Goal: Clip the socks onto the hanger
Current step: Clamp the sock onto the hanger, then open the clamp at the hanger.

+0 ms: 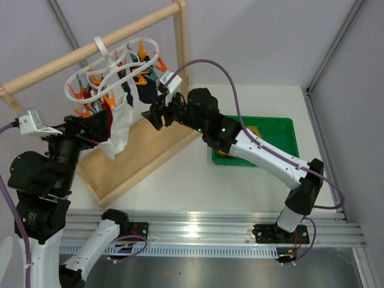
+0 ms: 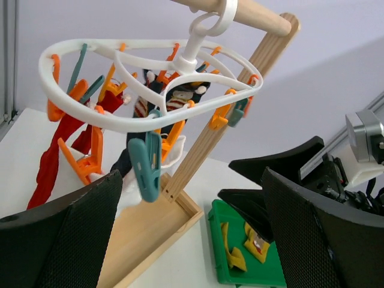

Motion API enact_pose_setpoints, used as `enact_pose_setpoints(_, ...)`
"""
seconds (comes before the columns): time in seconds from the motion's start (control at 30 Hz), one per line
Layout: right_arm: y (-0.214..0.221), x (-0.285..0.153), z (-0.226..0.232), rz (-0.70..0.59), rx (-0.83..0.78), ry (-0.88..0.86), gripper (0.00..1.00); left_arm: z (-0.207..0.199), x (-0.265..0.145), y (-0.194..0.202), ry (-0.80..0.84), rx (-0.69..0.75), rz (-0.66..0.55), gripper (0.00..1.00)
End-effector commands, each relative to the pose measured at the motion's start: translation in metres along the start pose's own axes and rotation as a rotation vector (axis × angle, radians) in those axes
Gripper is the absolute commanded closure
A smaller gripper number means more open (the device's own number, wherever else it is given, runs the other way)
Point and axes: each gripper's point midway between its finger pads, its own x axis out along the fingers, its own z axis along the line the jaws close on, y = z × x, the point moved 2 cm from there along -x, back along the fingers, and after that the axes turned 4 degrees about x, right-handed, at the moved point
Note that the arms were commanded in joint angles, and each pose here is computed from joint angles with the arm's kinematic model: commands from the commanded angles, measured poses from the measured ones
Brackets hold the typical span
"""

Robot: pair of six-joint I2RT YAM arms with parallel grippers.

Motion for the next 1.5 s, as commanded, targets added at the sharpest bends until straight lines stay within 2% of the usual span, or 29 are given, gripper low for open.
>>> enact_pose_setpoints(0.0, -0.024, -0.031, -0.014, -0.057, -0.030, 0.068, 0.33, 0.004, -0.006, 0.013, -0.031, 0.007, 0.100, 0.01)
enact_pose_setpoints(0.2, -0.031, -0.043, -0.051, -0.113, -0.018, 0.128, 0.30, -0.012, -0.002, 0.017, 0.037, -0.014, 0.178, 0.00)
enact_pose_setpoints(0.43, -0.043, -0.025, -0.060, -0.203, -0.077, 0.044, 0.31, -0.037, 0.021, 0.028, 0.152, -0.069, 0.245, 0.01)
enact_pose_setpoints(0.7, -0.049, -0.004, -0.053, -0.277, -0.112, -0.094, 0.31, -0.046, 0.041, 0.028, 0.181, -0.098, 0.240, 0.03)
enact_pose_setpoints(1.23, -0.055, 0.039, -0.047, -0.350, -0.094, -0.223, 0.31, -0.053, 0.061, 0.023, 0.209, -0.126, 0.179, 0.06)
enact_pose_setpoints(1.47, -0.052, 0.048, -0.041, -0.356, -0.095, -0.283, 0.35, -0.050, 0.062, 0.024, 0.190, -0.122, 0.171, 0.06)
